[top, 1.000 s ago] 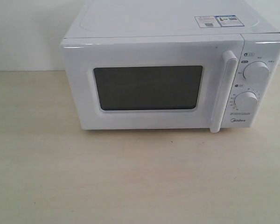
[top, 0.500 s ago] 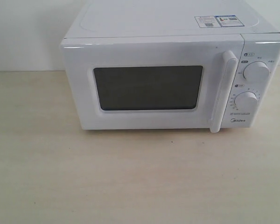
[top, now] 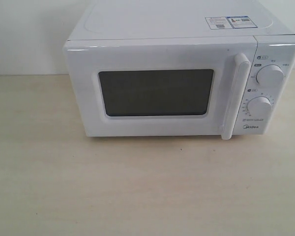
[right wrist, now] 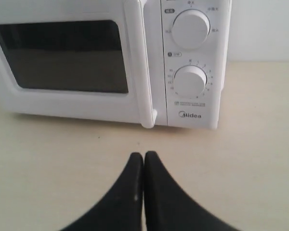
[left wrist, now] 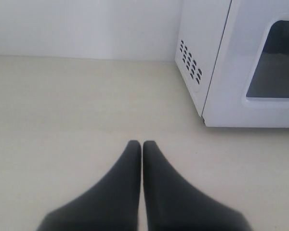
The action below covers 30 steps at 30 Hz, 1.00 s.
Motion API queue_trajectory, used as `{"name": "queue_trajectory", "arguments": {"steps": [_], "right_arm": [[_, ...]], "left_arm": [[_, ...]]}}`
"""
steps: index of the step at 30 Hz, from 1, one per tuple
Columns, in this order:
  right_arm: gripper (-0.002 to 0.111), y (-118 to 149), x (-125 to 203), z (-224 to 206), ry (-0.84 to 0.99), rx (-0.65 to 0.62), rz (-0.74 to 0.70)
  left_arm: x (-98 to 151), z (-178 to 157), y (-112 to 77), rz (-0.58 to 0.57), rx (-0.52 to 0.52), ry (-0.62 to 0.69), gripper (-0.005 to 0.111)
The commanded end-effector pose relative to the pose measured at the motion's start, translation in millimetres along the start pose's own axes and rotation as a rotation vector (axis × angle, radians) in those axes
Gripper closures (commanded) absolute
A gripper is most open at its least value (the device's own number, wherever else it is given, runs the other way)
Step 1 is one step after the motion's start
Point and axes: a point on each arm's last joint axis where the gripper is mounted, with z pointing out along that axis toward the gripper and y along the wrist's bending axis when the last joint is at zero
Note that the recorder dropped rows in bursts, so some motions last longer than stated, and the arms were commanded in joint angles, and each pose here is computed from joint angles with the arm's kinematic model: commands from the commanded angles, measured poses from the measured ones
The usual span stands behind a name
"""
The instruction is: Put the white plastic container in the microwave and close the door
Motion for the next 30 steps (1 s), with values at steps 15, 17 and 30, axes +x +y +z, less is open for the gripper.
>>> {"name": "queue_trajectory", "arguments": {"steps": [15,17,30], "right_arm": [[0.108,-11.8,6.3,-1.3,0.046,0.212,0.068],[0.108,-12.1,6.3,-1.3,0.046,0.217,0.069],[0.108,-12.0,6.3,-1.3,0.046,0.215,0.071]], "left_arm": [[1.1,0.2,0.2,-0.009,-0.002,0.002,0.103],[1.1,0.2,0.2,-0.009,-0.002,0.002,0.103],[1.1,0.2,0.2,-0.009,-0.002,0.002,0.103]]}}
